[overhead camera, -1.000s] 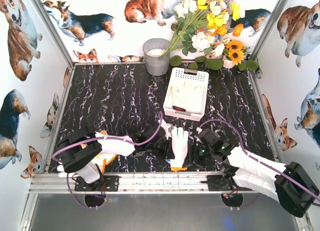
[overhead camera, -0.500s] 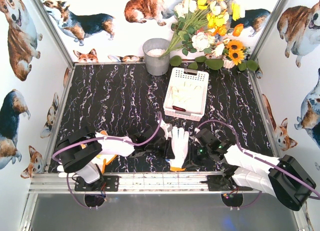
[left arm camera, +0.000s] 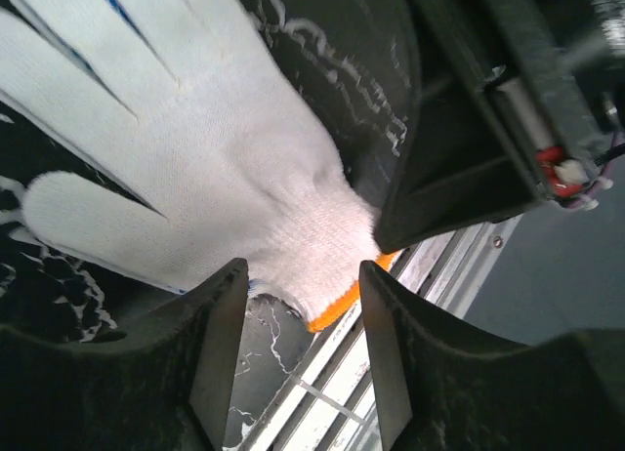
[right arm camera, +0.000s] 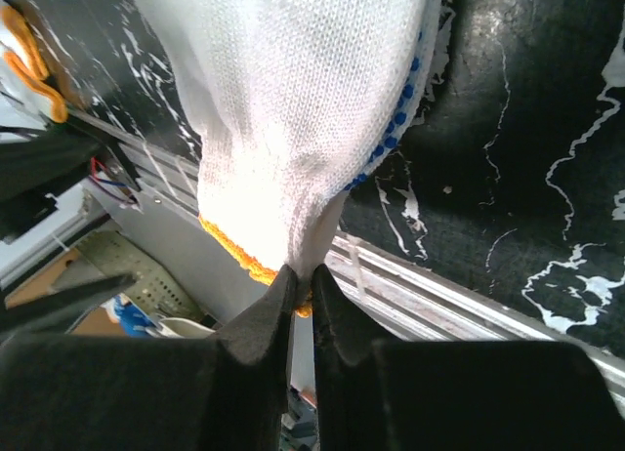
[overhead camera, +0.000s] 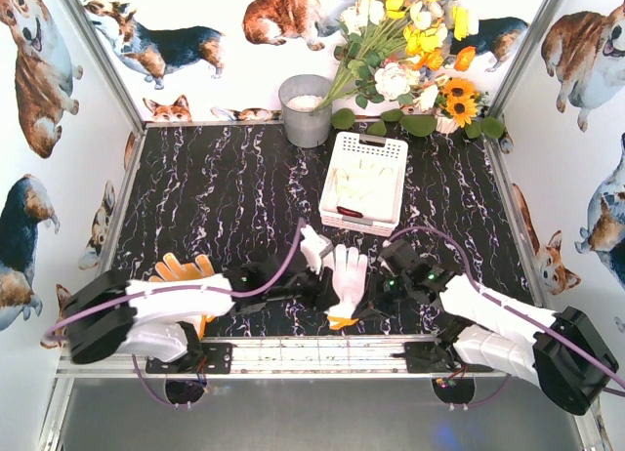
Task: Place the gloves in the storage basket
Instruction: Pair the glove with the glove, then pick up the glove from the center of the board.
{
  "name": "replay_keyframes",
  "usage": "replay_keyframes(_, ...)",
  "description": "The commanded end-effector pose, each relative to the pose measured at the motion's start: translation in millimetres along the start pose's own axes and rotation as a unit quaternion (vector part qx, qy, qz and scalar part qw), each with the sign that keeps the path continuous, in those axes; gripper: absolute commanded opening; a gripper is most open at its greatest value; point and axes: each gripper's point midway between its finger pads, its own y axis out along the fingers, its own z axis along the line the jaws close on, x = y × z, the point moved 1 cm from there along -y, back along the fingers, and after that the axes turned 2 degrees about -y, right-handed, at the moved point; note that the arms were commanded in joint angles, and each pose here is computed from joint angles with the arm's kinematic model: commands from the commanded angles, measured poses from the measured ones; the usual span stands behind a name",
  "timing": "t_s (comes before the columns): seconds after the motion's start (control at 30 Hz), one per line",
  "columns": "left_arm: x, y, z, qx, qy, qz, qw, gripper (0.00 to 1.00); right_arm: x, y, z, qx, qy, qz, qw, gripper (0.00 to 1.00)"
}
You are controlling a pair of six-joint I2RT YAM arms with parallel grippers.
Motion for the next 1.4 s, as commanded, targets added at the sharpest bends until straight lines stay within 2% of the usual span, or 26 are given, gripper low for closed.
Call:
replay_keyframes(0.0,15,-21,-1,0.013,0.101,-0.043,0.994,0.48,10,-14,25,0.021,0.024,-0.003,0.999,0.0)
replay_keyframes(0.27,14,-30,-21,0.037,0.25,-0.054,0.966,0.72,16,-20,43,0.044,0.035,0.02,0.998,0.0)
replay_keyframes(0.33,10,-27,-29,0.042,0.282,-0.056,0.957,0.75,18,-22,46,0.047,0.036,0.022,0.998,0.0)
replay_keyframes(0.5,-4,-10,-39,0.045,0.338,-0.04,0.939,0.79,20,-24,51,0.051,0.034,0.024,0.998,0.0)
replay_keyframes(0.83,-12,15,-29,0.07,0.398,-0.009,0.915,0.78,20,-28,55,0.06,0.038,0.026,0.997,0.0)
replay_keyframes(0.93,-20,21,-23,0.073,0.412,0.007,0.908,0.73,22,-28,56,0.063,0.038,0.024,0.997,0.0)
replay_keyframes(1.2,-26,31,-30,0.083,0.456,0.019,0.886,0.38,25,-24,56,0.07,0.055,0.023,0.996,0.0)
replay_keyframes(1.3,-28,33,-28,0.093,0.455,0.02,0.885,0.18,27,-24,57,0.076,0.059,0.019,0.995,0.01)
replay_keyframes(1.37,-25,32,-24,0.112,0.446,0.013,0.888,0.0,29,-25,56,0.077,0.062,0.015,0.995,0.05)
